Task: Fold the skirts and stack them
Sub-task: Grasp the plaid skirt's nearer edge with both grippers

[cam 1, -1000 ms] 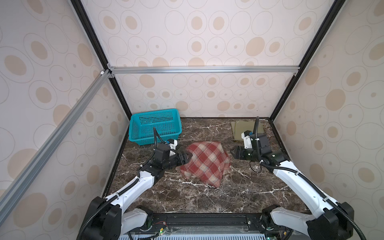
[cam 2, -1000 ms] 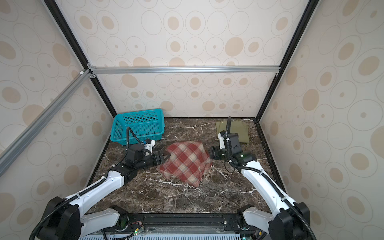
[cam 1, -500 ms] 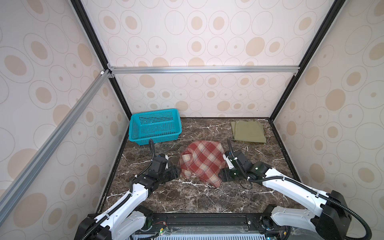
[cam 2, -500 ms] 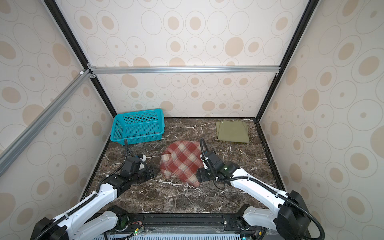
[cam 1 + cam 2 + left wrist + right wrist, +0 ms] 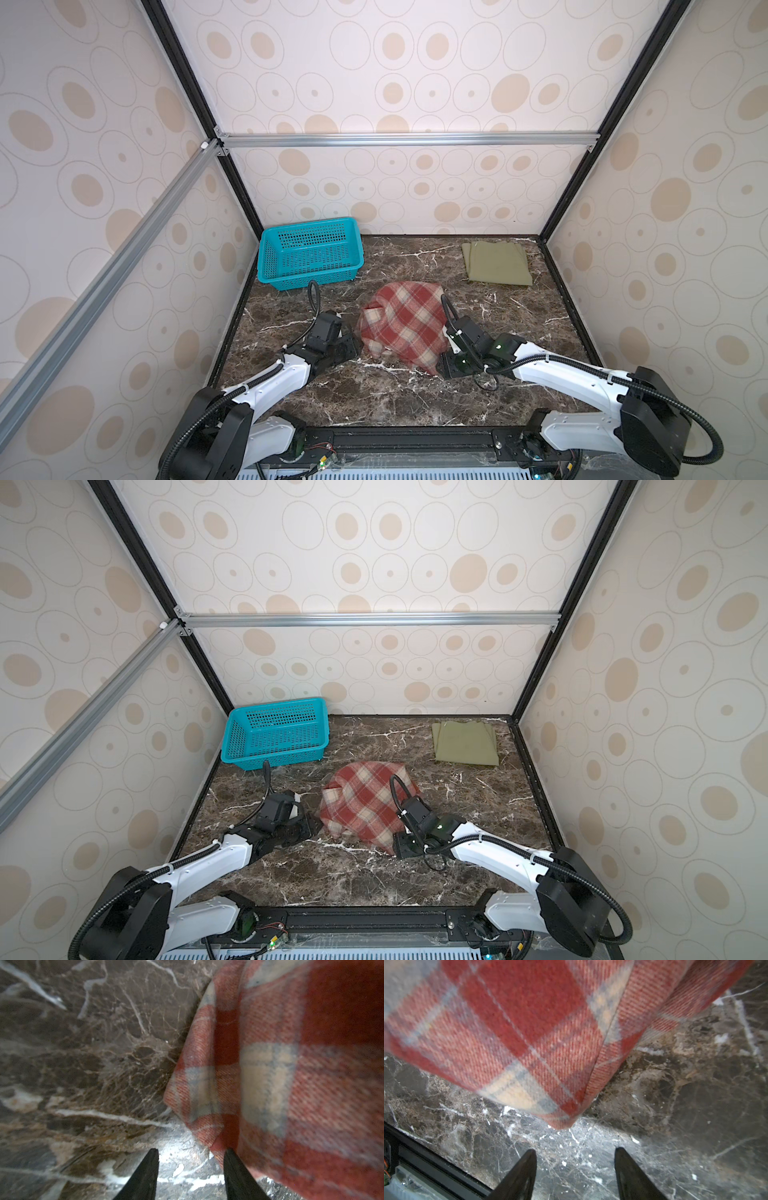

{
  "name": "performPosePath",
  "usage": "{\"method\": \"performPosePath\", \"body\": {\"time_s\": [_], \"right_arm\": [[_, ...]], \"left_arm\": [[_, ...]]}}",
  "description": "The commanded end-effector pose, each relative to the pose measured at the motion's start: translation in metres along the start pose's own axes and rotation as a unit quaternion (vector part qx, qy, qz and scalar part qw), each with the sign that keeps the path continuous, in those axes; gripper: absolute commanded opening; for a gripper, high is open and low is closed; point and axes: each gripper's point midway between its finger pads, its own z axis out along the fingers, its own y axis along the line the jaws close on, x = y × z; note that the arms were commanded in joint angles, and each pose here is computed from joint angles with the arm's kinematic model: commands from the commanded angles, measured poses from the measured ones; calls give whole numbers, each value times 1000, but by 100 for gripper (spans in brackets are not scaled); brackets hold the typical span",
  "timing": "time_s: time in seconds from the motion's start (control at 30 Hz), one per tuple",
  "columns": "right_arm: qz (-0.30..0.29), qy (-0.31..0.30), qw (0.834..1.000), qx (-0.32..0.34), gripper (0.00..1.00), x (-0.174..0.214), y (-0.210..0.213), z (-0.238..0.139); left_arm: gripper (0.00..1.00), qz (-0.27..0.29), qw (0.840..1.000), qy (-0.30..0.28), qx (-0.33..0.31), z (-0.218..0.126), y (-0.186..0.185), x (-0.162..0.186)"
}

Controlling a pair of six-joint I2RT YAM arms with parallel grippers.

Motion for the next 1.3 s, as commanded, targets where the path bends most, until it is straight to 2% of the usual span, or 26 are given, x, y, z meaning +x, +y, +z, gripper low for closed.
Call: {"method": "performPosePath", "body": {"time_s": [0.0, 0.3, 0.73, 0.8, 0.93, 0.97, 1.1, 1.27], "right_arm": [[-2, 2, 1000, -2, 63, 2, 1, 8], [-25, 37, 999, -7, 67, 5, 8, 28], [-32, 47, 998, -5, 55, -6, 15, 51], [-33, 45, 998, -2, 46, -9, 15, 52], [-31, 37, 999, -2, 9, -14, 17, 50], [-31, 34, 999, -3, 1, -16, 18, 48], [-33, 1, 999, -17, 0, -41, 27, 15], [-10, -84, 994, -62, 0, -95, 31, -58]], "left_arm": [[50, 14, 999, -39, 18, 2, -15, -24], [48, 26, 999, -42, -5, 19, -9, -30], [35, 39, 998, -37, -32, 37, -1, -36], [27, 41, 998, -35, -36, 39, 0, -36], [0, 43, 998, -30, -42, 41, 3, -34], [0, 43, 998, -32, -43, 41, 3, -35], [0, 45, 997, -53, -42, 30, -4, -49], [0, 56, 993, -101, -39, -2, -29, -91]]}}
